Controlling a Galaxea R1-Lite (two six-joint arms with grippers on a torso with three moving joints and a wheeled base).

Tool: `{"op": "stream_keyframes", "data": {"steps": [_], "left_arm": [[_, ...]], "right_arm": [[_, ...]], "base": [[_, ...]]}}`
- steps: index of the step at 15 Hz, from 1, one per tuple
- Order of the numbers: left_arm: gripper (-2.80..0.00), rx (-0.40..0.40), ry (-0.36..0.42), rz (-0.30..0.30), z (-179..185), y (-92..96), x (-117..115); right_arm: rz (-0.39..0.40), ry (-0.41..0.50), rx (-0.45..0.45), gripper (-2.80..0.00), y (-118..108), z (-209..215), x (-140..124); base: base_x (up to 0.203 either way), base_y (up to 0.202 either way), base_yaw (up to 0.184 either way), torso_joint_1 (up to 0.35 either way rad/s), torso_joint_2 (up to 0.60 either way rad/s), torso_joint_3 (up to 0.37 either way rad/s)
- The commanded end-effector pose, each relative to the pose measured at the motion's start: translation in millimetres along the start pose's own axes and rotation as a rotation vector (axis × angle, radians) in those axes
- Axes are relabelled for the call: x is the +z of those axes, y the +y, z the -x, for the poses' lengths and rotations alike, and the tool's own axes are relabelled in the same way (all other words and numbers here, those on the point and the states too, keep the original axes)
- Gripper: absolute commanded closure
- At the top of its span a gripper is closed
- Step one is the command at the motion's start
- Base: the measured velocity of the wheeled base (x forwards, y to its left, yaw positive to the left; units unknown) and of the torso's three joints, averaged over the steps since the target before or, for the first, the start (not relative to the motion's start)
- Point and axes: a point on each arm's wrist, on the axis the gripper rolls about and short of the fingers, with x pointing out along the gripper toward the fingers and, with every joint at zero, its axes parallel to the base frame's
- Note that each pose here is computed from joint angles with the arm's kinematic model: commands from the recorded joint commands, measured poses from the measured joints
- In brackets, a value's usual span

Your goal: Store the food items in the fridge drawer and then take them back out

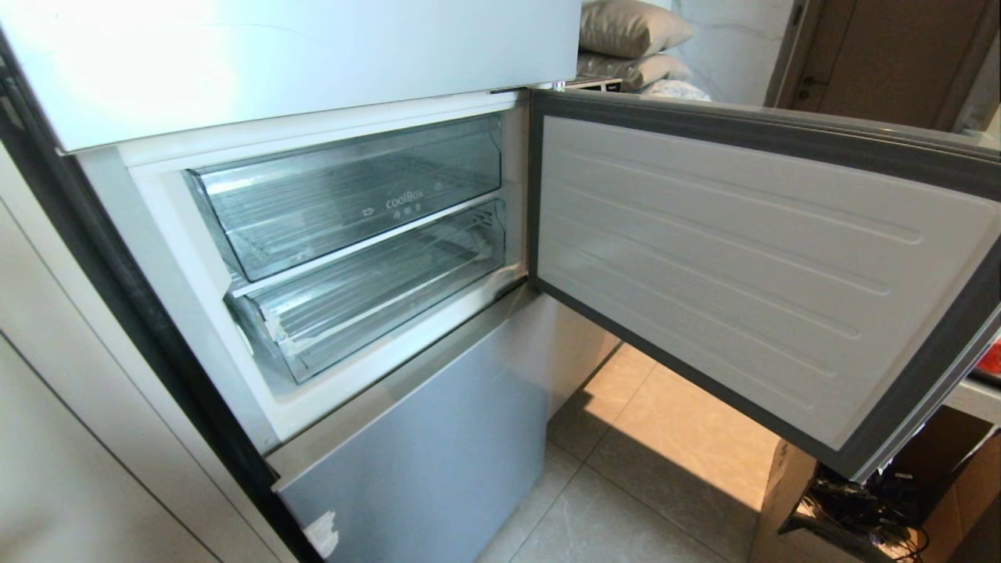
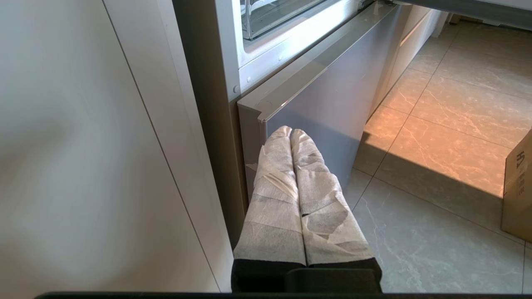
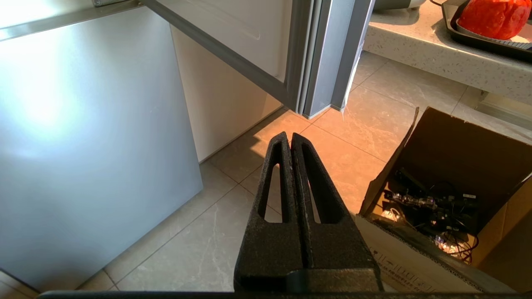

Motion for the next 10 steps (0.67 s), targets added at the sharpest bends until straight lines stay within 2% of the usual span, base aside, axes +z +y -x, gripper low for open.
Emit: {"op": "stream_keyframes", "data": {"steps": [1, 10], "left_arm": [[0.00, 0.000, -0.001, 0.000, 0.1, 0.0, 0.0], [0.00, 0.000, -0.001, 0.000, 0.1, 0.0, 0.0]], "right_arm": [[0.001, 0.001, 0.002, 0.00, 0.1, -0.1, 0.0], [-0.006, 0.001, -0.001, 0.00, 0.0, -0.1, 0.0]], "base": [[0.000, 0.000, 0.000, 0.000, 0.00, 0.000], [0.000, 0.000, 0.000, 0.000, 0.00, 0.000]]}}
